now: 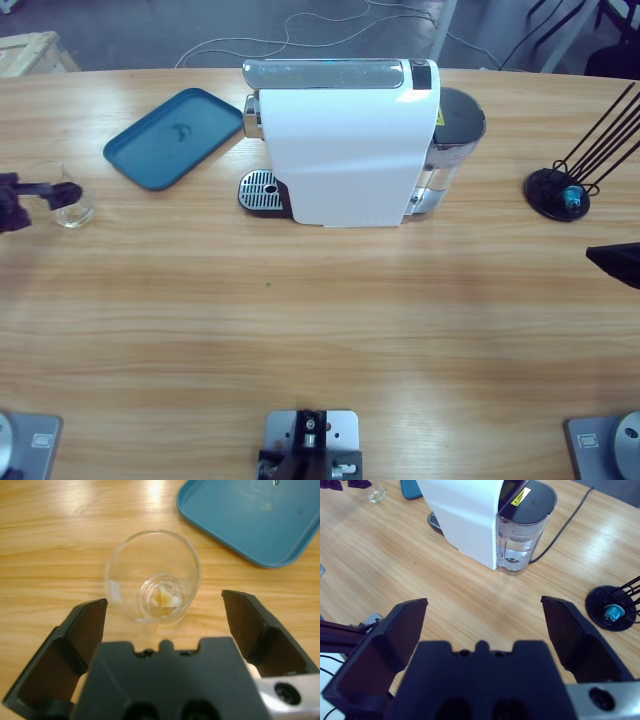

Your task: Pour coffee

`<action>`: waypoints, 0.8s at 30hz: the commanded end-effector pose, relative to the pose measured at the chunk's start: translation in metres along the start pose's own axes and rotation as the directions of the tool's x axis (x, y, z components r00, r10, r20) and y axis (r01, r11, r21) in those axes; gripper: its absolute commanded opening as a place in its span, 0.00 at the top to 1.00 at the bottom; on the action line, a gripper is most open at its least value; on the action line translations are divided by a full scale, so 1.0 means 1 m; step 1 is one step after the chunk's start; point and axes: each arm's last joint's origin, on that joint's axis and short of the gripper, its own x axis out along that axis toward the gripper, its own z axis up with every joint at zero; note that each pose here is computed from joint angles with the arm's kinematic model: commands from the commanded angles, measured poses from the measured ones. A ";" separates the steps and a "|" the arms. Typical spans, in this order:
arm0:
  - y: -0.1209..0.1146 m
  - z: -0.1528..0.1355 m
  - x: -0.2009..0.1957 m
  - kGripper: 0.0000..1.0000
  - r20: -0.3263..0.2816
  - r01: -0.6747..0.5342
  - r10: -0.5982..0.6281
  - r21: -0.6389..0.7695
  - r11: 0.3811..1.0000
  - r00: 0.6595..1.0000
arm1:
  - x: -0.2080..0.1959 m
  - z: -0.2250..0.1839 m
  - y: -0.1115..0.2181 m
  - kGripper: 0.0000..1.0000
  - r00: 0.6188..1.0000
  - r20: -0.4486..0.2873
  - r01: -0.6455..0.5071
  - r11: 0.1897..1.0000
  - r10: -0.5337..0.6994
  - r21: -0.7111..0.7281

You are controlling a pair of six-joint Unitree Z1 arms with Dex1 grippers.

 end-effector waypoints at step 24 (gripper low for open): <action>0.005 -0.020 0.051 0.95 -0.022 0.016 -0.015 0.019 1.000 1.000 | 0.023 -0.008 0.005 0.00 0.997 -0.065 0.036 0.999 -0.036 0.002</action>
